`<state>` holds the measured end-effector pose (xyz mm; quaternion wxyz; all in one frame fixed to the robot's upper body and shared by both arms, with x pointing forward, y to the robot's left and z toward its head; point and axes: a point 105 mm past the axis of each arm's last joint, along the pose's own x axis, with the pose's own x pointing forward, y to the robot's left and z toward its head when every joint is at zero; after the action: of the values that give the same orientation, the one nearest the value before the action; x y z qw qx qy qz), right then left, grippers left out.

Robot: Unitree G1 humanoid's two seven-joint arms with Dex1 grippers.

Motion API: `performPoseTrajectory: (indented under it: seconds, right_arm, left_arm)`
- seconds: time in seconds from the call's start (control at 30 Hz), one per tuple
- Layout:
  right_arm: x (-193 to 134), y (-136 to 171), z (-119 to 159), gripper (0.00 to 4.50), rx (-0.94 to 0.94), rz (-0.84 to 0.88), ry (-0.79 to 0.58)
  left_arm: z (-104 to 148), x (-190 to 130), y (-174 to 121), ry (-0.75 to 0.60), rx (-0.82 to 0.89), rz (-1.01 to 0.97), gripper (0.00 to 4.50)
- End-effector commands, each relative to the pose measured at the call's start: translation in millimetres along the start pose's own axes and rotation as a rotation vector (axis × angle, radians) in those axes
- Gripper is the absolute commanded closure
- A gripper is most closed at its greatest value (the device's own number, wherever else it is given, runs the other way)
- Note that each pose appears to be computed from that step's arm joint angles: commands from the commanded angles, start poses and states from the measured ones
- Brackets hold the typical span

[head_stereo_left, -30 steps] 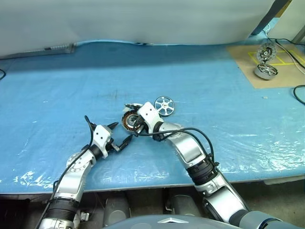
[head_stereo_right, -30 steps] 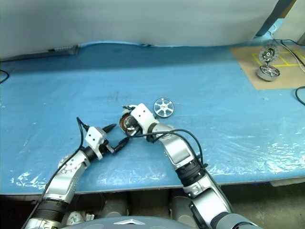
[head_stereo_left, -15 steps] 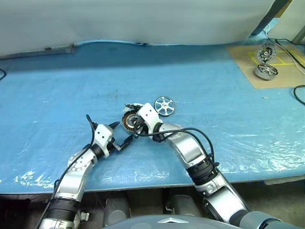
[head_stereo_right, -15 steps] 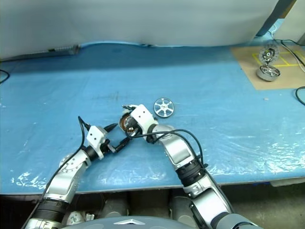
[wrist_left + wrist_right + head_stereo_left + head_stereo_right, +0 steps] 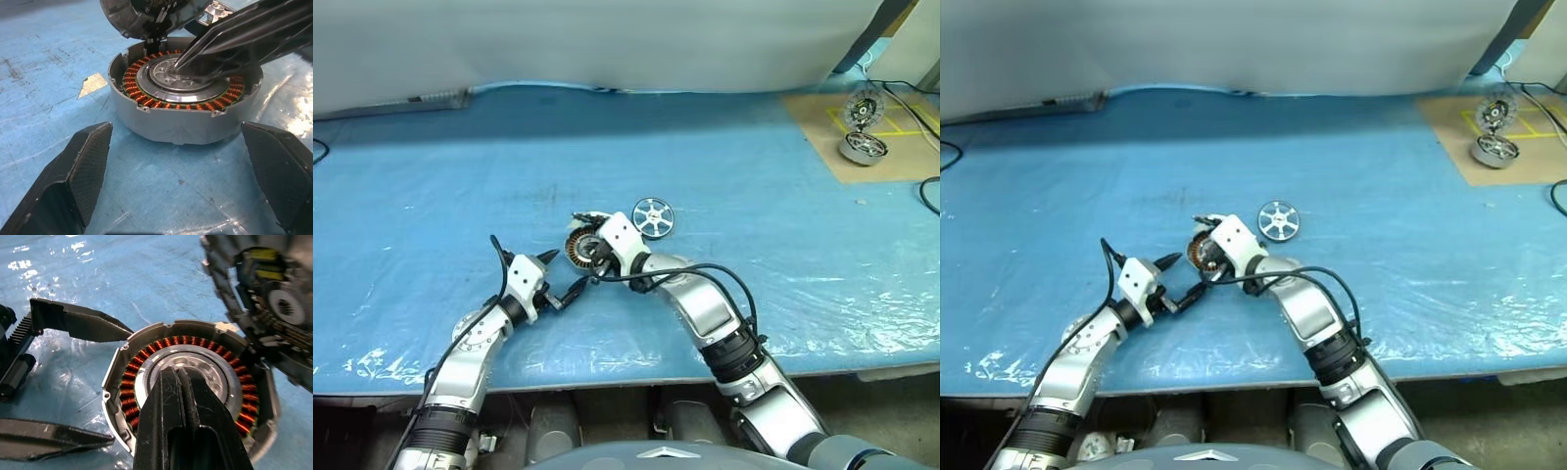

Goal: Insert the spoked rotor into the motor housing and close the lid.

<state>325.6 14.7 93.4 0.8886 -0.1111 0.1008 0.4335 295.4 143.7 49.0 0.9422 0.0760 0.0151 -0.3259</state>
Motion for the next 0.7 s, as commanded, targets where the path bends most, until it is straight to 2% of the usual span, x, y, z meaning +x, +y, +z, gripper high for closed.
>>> performPoseTrajectory:
  seconds: [0.03,0.2,0.7]
  right_arm:
    - [-10,-2,32,4.43,-0.009,0.005,-0.11]
    - [-9,-1,38,4.43,-0.016,0.002,-0.116]
    - [11,4,12,4.43,-0.045,0.008,-0.019]
  left_arm:
    - [5,-1,2,-0.027,0.018,-0.001,0.0]
    - [3,0,1,-0.028,0.017,-0.007,0.0]
    - [2,0,3,-0.032,0.02,-0.003,0.0]
